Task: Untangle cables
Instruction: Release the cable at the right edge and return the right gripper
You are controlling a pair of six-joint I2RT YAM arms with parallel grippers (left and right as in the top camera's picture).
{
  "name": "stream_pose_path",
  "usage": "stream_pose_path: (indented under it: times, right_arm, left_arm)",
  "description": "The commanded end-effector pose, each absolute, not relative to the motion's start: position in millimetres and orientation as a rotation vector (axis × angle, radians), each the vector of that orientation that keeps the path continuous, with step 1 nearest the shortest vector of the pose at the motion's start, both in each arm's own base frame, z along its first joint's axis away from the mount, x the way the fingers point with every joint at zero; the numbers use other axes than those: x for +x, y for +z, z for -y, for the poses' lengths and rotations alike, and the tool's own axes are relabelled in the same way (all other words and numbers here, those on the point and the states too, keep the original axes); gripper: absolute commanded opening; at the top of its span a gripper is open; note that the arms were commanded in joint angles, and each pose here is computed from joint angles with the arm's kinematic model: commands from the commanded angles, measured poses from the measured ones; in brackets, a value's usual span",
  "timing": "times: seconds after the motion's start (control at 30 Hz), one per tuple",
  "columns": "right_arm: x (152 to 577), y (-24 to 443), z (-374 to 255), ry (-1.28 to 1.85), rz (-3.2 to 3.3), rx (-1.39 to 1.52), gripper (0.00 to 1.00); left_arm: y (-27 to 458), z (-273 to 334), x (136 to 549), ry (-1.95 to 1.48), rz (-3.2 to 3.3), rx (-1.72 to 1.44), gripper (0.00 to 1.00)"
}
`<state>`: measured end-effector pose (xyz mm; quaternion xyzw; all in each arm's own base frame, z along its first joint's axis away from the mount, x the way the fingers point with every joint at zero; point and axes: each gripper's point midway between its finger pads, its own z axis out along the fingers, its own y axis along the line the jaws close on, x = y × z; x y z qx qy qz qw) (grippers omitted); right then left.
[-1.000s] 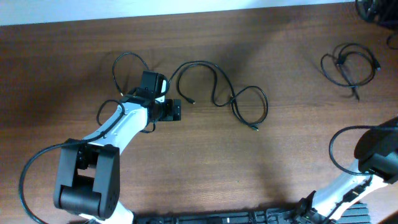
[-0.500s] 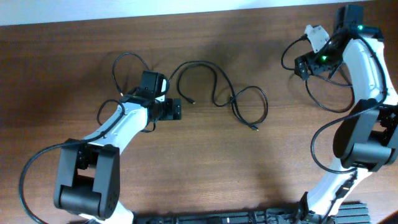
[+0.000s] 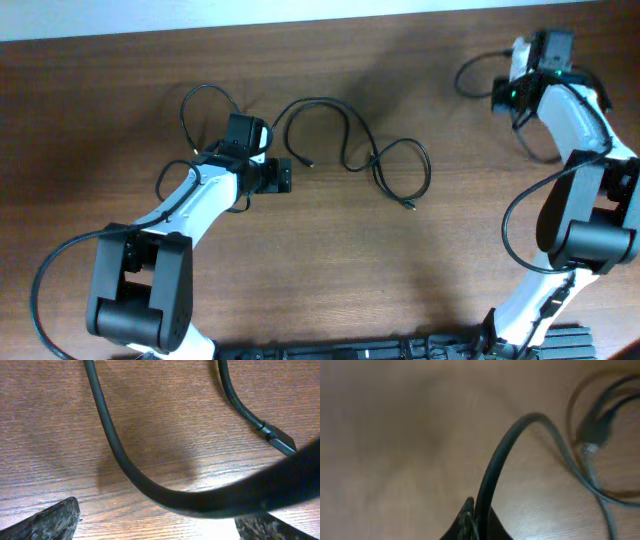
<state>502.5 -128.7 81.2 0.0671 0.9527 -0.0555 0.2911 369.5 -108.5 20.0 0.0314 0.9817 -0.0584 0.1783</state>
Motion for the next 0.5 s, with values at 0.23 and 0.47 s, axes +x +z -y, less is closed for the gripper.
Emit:
stream_pose_path:
  times: [0.23, 0.47]
  right_arm:
    - [579.4, 132.9, 262.7, -0.451, -1.981, 0.239, 0.04]
    - [592.3, 148.7, 249.2, -0.292, -2.050, 0.284, 0.80]
  left_arm:
    - [17.0, 109.9, 369.3, -0.180, -2.786, 0.077, 0.99]
    - [17.1, 109.9, 369.4, -0.179, -2.785, 0.077, 0.99]
